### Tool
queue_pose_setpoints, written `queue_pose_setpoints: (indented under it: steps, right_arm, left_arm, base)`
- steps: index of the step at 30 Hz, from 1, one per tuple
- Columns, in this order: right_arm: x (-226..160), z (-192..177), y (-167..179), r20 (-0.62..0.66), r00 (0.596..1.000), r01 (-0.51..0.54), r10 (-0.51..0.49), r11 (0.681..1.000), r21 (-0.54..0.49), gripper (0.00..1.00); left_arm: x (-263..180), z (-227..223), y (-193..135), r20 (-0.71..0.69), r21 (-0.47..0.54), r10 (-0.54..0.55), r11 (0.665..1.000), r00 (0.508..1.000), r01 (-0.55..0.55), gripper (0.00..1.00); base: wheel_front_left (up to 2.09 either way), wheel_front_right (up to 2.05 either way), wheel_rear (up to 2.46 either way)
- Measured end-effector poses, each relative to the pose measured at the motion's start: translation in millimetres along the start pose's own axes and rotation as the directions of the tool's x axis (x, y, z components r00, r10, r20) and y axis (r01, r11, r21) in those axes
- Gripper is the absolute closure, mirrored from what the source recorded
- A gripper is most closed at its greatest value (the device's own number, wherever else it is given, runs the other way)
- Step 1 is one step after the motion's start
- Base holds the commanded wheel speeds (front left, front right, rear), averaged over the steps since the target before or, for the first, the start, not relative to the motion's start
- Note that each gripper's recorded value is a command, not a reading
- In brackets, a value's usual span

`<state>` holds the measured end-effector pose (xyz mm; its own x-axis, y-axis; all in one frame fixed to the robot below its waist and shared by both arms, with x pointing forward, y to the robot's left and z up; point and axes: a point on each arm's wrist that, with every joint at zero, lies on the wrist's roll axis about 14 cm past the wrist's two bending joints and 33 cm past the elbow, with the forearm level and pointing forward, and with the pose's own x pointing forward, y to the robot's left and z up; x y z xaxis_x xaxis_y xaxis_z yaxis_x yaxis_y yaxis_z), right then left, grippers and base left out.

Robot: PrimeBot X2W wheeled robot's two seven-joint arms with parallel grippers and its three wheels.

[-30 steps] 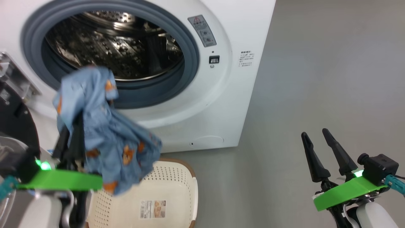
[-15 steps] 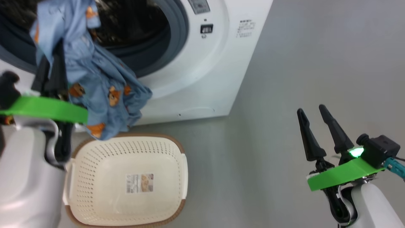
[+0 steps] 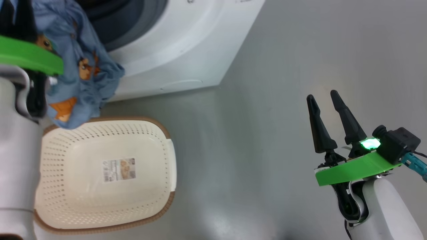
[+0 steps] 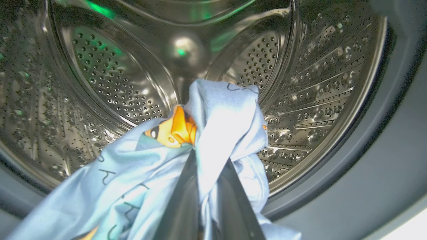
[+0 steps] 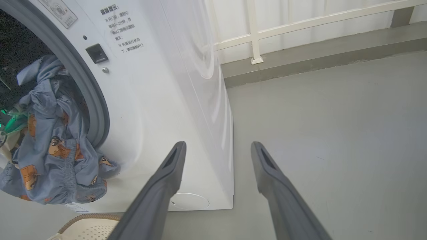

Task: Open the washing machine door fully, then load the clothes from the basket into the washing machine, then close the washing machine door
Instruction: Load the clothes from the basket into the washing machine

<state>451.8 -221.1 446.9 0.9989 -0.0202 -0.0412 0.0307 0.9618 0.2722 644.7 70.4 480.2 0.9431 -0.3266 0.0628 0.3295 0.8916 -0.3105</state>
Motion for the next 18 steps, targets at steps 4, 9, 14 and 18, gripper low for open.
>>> queue_pose_setpoints:
  steps: [4,9,14,18]
  right_arm:
    - [3.1,-9.7,-6.5,-0.019,1.000,0.022,-0.022,1.000,-0.001,0.00]
    - [1.0,-25.3,-18.1,-0.058,0.996,0.061,-0.061,0.998,-0.008,0.00]
    - [2.7,-27.8,-25.1,-0.062,0.994,0.084,-0.085,0.996,-0.017,0.00]
    - [-2.3,-29.9,-34.3,-0.073,0.991,0.112,-0.114,0.993,-0.031,0.00]
  left_arm:
    - [20.7,-19.6,3.3,-0.037,-0.004,-0.004,1.000,0.999,0.004,1.00]
    - [46.1,-37.3,10.9,-0.069,0.004,-0.001,1.000,0.998,0.001,1.00]
    - [69.7,-47.4,6.6,-0.082,0.027,-0.024,0.999,0.996,0.026,1.00]
    - [89.3,-39.7,-5.1,-0.050,0.039,-0.056,0.998,0.997,0.058,1.00]
  base:
    - [0.00,0.00,0.00]
    - [0.00,0.00,0.00]
    - [0.00,0.00,0.00]
    - [0.00,0.00,0.00]
